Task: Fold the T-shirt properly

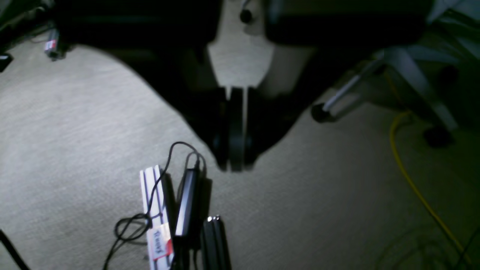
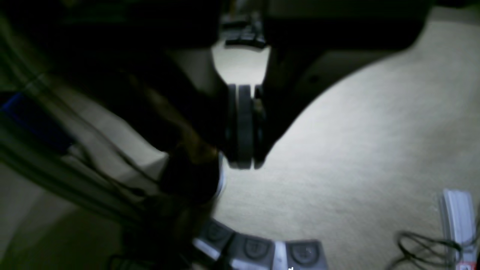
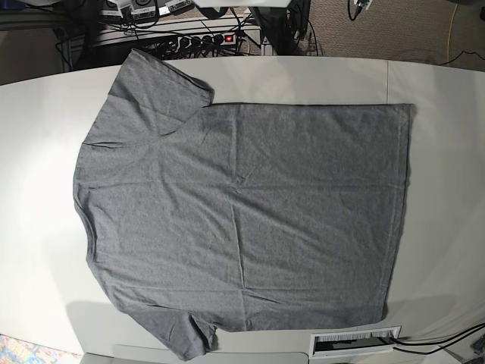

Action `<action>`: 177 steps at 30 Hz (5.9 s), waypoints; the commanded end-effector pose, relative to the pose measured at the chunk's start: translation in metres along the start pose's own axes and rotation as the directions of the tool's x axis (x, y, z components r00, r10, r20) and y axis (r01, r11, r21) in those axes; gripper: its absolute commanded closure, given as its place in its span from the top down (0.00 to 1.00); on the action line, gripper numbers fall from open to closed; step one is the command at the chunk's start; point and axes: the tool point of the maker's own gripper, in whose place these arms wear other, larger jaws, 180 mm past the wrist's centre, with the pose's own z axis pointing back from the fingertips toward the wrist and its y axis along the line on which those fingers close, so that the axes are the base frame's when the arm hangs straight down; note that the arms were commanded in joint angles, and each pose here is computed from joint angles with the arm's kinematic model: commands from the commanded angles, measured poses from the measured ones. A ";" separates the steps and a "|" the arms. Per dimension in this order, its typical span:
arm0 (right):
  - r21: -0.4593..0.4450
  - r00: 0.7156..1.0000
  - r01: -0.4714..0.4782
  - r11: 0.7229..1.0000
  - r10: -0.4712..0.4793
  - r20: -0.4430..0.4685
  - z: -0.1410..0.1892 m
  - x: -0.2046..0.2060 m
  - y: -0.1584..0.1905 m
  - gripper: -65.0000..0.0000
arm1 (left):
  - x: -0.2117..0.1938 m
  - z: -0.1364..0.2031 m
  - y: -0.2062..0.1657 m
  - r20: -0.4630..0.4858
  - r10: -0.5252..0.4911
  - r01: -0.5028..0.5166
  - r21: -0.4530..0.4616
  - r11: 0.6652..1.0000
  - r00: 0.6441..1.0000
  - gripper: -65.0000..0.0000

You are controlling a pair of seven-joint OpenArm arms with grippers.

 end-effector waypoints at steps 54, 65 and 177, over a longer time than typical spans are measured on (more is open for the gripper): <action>-0.538 0.676 -0.415 0.733 0.645 0.357 0.213 0.161 -0.069 0.00 | 0.144 0.228 -0.058 0.418 -0.747 0.564 0.491 0.664 0.516 0.00; -0.605 0.640 -0.370 0.706 0.665 0.385 0.243 0.184 -0.070 0.00 | 0.180 0.253 -0.057 0.416 -0.793 0.542 0.579 0.609 0.446 0.00; -0.902 0.548 -0.318 0.292 0.833 0.077 0.290 0.219 -0.116 0.23 | 0.268 0.131 0.090 0.271 -0.917 0.861 0.343 0.376 0.292 0.14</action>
